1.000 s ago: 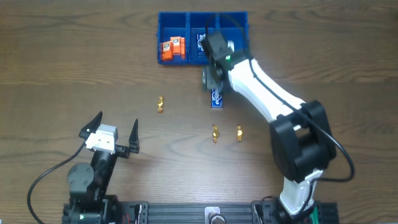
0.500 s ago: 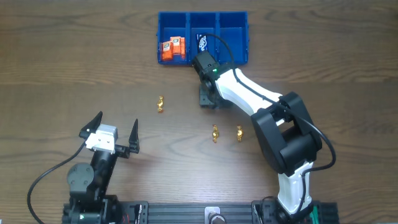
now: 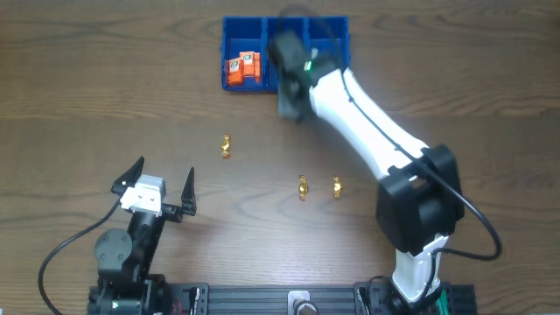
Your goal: Sort Candies Into Trays
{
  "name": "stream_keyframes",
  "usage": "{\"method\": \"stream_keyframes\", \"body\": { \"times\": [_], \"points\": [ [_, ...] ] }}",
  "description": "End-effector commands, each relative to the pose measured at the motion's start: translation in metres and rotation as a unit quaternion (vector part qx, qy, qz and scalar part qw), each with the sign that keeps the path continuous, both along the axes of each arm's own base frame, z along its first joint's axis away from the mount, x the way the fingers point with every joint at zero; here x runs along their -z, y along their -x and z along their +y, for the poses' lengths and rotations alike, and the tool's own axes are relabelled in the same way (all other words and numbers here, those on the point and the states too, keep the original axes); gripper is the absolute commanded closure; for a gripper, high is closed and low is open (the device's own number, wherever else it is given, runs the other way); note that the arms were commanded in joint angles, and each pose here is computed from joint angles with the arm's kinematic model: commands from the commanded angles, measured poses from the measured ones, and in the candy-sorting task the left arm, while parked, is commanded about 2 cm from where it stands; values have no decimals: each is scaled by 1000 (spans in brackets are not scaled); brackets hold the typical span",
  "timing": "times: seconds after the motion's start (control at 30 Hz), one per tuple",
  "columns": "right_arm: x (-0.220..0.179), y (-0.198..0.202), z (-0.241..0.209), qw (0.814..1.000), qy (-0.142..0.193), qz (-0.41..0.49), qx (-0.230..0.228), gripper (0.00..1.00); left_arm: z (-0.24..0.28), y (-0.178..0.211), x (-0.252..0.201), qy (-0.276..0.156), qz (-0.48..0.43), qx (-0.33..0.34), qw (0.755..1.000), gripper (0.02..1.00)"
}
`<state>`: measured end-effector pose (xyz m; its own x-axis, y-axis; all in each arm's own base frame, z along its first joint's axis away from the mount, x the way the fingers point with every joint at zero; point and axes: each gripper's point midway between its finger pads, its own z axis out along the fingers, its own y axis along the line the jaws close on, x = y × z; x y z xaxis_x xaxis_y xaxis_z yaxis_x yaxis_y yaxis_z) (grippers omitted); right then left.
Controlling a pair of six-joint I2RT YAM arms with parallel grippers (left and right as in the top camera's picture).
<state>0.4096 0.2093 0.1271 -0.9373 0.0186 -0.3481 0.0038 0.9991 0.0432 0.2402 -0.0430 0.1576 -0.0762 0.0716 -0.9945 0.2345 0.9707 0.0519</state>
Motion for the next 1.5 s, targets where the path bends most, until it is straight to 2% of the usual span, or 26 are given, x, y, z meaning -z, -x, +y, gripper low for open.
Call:
{"method": "stream_keyframes", "body": {
  "times": [0.03,0.13,0.2,0.3,0.47,0.6,0.77,0.9,1.2,1.3,1.4,1.43,1.5],
  "points": [
    [-76,-65,-15,996,11,-91,8,796,-3,1,16,-8,20,11,1000,20],
    [-68,-99,-8,994,18,-109,4,796,-3,1,16,-8,20,11,1000,20],
    [-38,-120,1,994,21,-109,-2,796,-3,1,16,-8,20,11,1000,20],
    [-4,-135,9,994,23,-105,-2,796,-3,1,16,-8,20,11,1000,20],
    [21,-144,17,994,22,-105,-5,787,-3,1,16,-8,20,11,1000,20],
    [21,-147,20,994,15,-110,-5,748,-3,1,16,-8,20,11,1000,20],
    [18,-148,21,994,11,-113,-4,761,-3,1,16,-8,20,11,1000,20],
    [7,-146,28,994,-8,-112,-12,787,-3,1,16,-8,20,11,1000,23],
    [-7,-141,25,994,-6,-106,-12,779,-3,1,16,-8,20,11,1000,20],
    [-6,-140,26,994,-6,-105,-13,652,-3,1,16,-8,20,11,1000,18],
    [-6,-139,27,994,-5,-104,-15,424,-3,1,16,-8,20,11,1000,20],
    [-6,-139,27,994,-6,-104,-15,305,-3,1,16,-8,20,11,1000,20],
    [-6,-139,28,994,-6,-104,-16,240,-3,1,16,-8,20,11,1000,20]
  ]
}}
